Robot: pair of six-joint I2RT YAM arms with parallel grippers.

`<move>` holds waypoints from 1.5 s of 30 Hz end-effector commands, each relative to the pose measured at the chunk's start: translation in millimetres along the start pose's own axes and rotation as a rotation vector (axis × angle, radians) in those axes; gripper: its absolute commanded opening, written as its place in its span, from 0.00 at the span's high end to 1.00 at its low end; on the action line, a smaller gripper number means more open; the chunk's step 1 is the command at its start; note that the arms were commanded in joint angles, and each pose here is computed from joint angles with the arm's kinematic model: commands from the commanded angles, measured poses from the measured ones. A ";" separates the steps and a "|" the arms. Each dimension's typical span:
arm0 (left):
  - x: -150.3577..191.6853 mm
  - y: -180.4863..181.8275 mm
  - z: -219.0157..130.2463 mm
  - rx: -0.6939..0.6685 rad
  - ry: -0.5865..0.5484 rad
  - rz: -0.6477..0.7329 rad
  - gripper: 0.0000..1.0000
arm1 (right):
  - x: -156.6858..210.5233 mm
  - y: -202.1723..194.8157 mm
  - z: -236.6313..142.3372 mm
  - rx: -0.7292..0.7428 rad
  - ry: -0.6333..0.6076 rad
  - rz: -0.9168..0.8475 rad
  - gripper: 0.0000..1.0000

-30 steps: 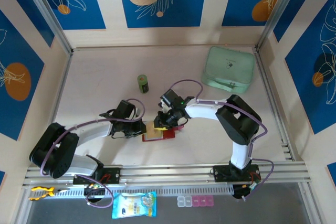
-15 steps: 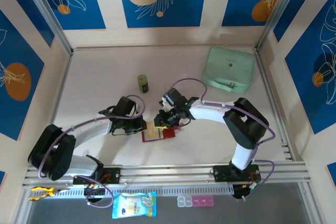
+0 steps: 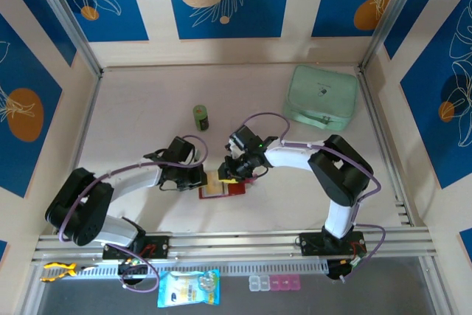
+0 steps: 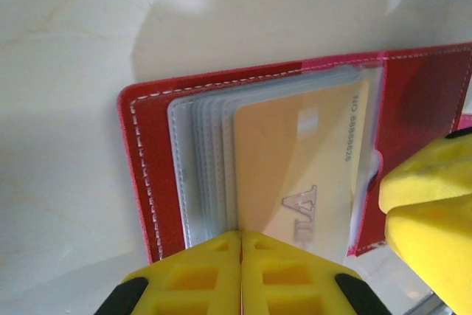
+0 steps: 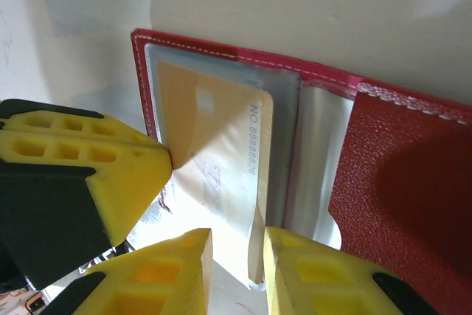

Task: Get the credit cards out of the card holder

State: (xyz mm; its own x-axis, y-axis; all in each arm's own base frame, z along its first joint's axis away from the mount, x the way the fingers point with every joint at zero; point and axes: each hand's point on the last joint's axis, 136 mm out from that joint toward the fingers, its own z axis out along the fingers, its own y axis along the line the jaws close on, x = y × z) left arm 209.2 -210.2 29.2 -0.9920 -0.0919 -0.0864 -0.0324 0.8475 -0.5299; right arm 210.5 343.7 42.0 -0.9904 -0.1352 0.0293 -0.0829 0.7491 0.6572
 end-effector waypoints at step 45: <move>2.9 7.5 3.7 -0.049 0.018 0.025 0.92 | -3.3 -6.1 3.3 -0.072 -0.006 0.077 0.83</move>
State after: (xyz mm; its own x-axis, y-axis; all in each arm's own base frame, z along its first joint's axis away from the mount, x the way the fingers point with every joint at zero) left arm 212.4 -210.3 28.9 -0.9918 -0.0771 -0.1017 -0.0134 0.8553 -0.5179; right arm 213.5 337.9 24.8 -0.9943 -0.0832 0.0672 -0.0190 0.7558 0.6546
